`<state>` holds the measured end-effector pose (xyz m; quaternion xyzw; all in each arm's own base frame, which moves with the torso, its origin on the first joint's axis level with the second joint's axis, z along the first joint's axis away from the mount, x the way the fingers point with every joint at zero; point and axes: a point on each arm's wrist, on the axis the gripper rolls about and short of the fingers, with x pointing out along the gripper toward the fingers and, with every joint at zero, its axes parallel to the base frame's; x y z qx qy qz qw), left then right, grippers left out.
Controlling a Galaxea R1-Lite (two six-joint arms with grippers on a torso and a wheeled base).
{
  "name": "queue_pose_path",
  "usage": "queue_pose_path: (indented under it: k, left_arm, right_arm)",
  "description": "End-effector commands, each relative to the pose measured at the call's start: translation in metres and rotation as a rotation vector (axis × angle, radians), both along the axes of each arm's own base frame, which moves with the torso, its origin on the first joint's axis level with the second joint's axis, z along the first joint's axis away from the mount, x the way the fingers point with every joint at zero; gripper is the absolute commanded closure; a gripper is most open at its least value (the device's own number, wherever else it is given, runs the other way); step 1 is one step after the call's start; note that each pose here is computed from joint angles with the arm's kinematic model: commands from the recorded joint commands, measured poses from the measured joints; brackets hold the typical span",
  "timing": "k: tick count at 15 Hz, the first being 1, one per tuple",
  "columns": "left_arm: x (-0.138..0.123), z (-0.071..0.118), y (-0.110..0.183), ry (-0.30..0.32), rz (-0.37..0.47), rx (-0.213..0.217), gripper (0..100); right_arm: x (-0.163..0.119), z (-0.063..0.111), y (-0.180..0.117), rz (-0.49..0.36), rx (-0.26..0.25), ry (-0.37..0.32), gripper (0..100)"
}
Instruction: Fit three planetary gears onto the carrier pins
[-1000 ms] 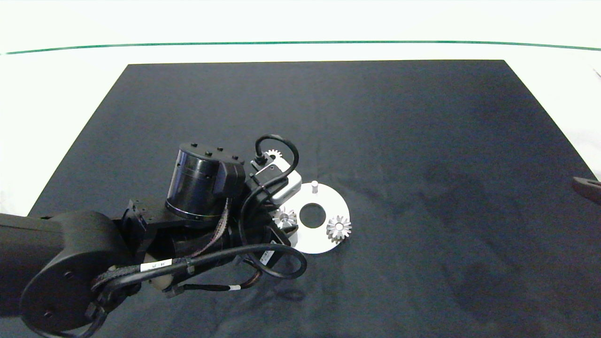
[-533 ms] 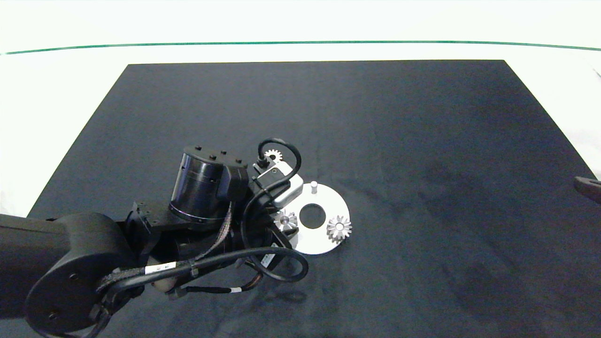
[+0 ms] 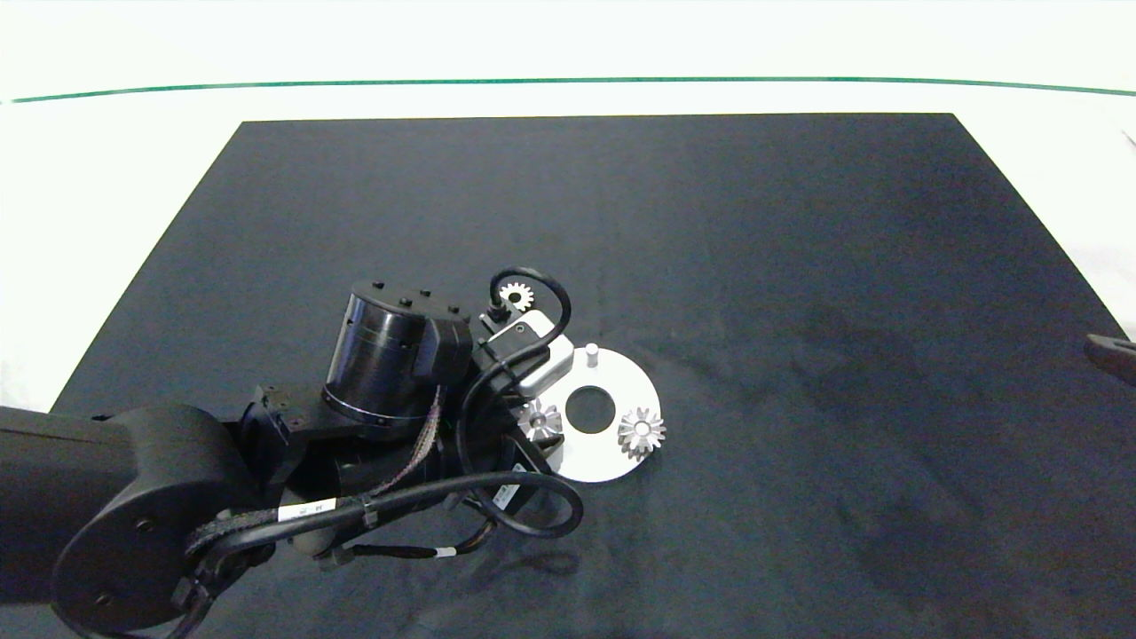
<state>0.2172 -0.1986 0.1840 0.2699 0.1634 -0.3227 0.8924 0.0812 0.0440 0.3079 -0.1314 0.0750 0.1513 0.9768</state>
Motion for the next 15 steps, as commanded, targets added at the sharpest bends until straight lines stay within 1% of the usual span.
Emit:
queue_pose_path:
  k: [1,3,4,5,6,7,8,9,10,11,12,13,15]
  left_arm:
    - [0.000,0.001,0.000,-0.004,-0.001,-0.001,0]
    - [-0.003,0.005,-0.001,-0.013,-0.009,-0.010,0]
    - [-0.003,0.018,-0.003,-0.041,-0.010,-0.047,0]
    - [0.002,0.039,-0.004,-0.081,0.002,-0.094,0]
    - [0.005,0.055,-0.002,-0.074,0.023,-0.107,0]
    - [0.009,0.073,0.005,-0.056,0.063,-0.135,0]
    - [0.007,0.092,0.009,-0.029,0.094,-0.184,0]
    - [0.009,0.103,0.010,-0.013,0.114,-0.215,0]
    - [0.013,0.105,0.009,-0.009,0.127,-0.236,0]
    - [0.028,0.099,0.000,-0.009,0.142,-0.249,0]
    - [0.040,0.093,-0.003,-0.022,0.159,-0.256,0]
    - [0.048,0.087,-0.006,-0.023,0.164,-0.249,0]
    - [0.067,0.066,-0.010,-0.003,0.185,-0.184,0]
  right_arm:
    - [0.000,0.000,0.000,-0.001,-0.002,0.001,0]
    - [0.000,0.000,0.000,-0.001,-0.002,0.000,0]
    - [0.000,0.000,0.000,-0.001,-0.002,0.000,0]
    - [0.000,0.000,0.000,-0.001,-0.002,0.000,0]
    - [0.000,0.000,0.000,-0.001,-0.002,0.000,0]
    - [0.000,0.000,0.000,-0.001,-0.002,0.000,0]
    - [0.000,0.000,0.000,-0.001,-0.002,0.000,0]
    - [0.000,0.000,0.000,-0.001,-0.002,0.000,0]
    - [0.000,0.000,0.000,-0.001,-0.002,0.000,0]
    - [0.000,0.000,0.000,-0.001,-0.001,-0.002,0]
    - [-0.001,0.000,-0.001,-0.001,0.001,-0.004,0]
    - [-0.003,0.001,-0.002,-0.002,0.005,-0.011,0]
    - [-0.003,0.001,-0.002,-0.002,0.002,-0.012,0]
